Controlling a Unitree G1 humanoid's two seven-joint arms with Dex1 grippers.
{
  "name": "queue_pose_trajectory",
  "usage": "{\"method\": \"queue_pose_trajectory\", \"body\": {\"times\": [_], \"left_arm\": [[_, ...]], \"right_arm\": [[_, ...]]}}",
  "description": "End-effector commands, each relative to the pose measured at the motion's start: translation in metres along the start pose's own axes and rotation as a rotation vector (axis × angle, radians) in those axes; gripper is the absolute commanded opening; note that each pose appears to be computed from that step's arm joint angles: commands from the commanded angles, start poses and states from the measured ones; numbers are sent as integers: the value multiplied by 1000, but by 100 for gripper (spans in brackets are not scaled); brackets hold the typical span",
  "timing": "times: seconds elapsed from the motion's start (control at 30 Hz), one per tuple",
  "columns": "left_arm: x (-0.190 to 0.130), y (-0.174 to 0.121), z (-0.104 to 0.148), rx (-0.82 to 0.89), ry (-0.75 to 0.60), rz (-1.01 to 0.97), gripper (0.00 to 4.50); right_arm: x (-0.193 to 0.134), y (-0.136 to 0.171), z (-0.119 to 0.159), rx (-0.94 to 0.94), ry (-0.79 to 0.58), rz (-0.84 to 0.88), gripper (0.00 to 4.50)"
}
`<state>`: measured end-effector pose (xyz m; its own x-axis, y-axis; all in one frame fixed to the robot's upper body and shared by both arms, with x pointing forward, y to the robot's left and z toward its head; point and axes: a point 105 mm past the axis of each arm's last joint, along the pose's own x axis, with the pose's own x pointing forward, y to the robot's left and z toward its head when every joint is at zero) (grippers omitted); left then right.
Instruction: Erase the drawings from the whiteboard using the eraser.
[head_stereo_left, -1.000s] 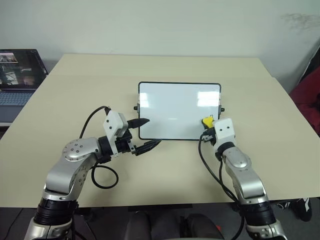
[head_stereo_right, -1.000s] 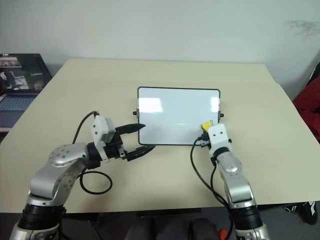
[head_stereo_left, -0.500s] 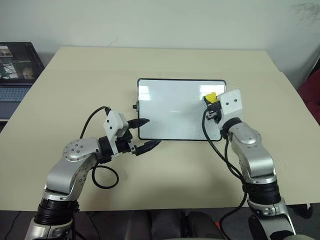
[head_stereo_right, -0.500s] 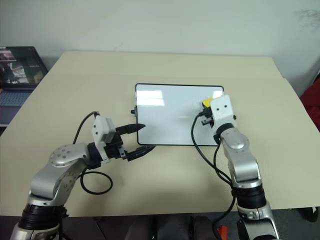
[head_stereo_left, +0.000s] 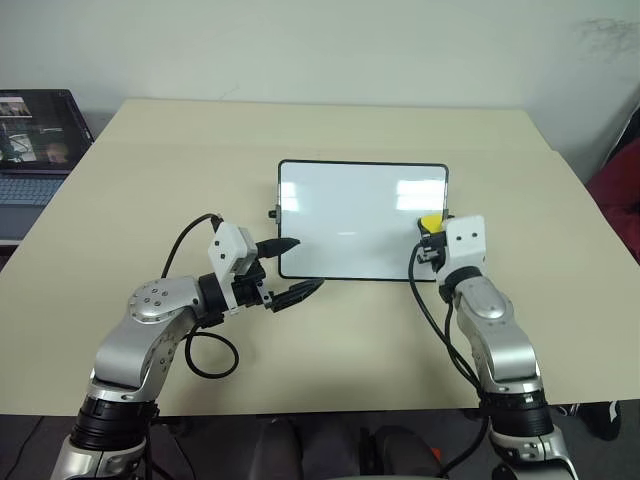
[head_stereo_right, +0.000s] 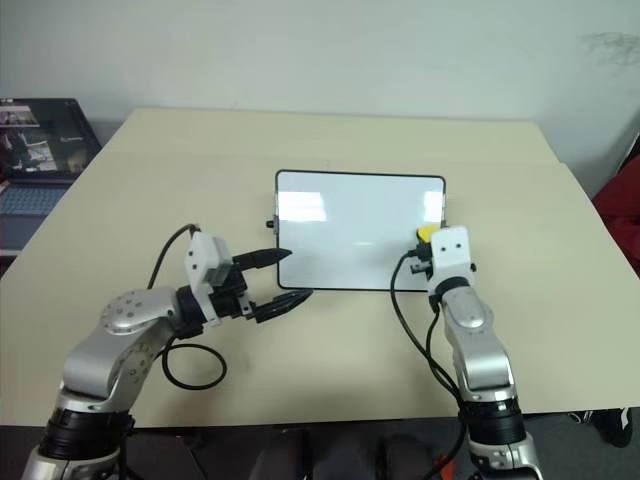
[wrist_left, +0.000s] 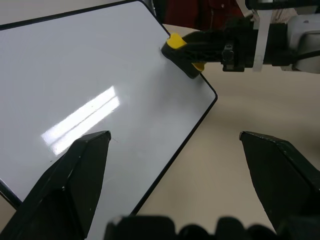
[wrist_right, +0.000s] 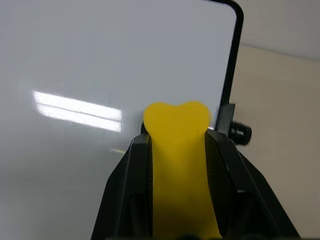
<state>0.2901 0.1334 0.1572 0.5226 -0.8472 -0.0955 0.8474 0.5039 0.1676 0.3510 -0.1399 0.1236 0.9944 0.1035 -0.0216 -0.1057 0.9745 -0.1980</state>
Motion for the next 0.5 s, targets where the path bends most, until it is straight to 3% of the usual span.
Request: {"method": "queue_pose_trajectory", "body": {"times": [0.03,0.23,0.33,0.5], "left_arm": [[1,-4,9,28,-29,-14,450],[1,-3,9,29,-28,-16,450],[1,-3,9,30,-27,-16,450],[0,-2,9,31,-26,-11,450]], "right_arm": [[-9,6,-46,-25,180,23,110],[-13,27,-36,-104,155,126,110],[-13,31,-10,-145,83,159,110],[-16,15,66,-201,-100,160,110]]}}
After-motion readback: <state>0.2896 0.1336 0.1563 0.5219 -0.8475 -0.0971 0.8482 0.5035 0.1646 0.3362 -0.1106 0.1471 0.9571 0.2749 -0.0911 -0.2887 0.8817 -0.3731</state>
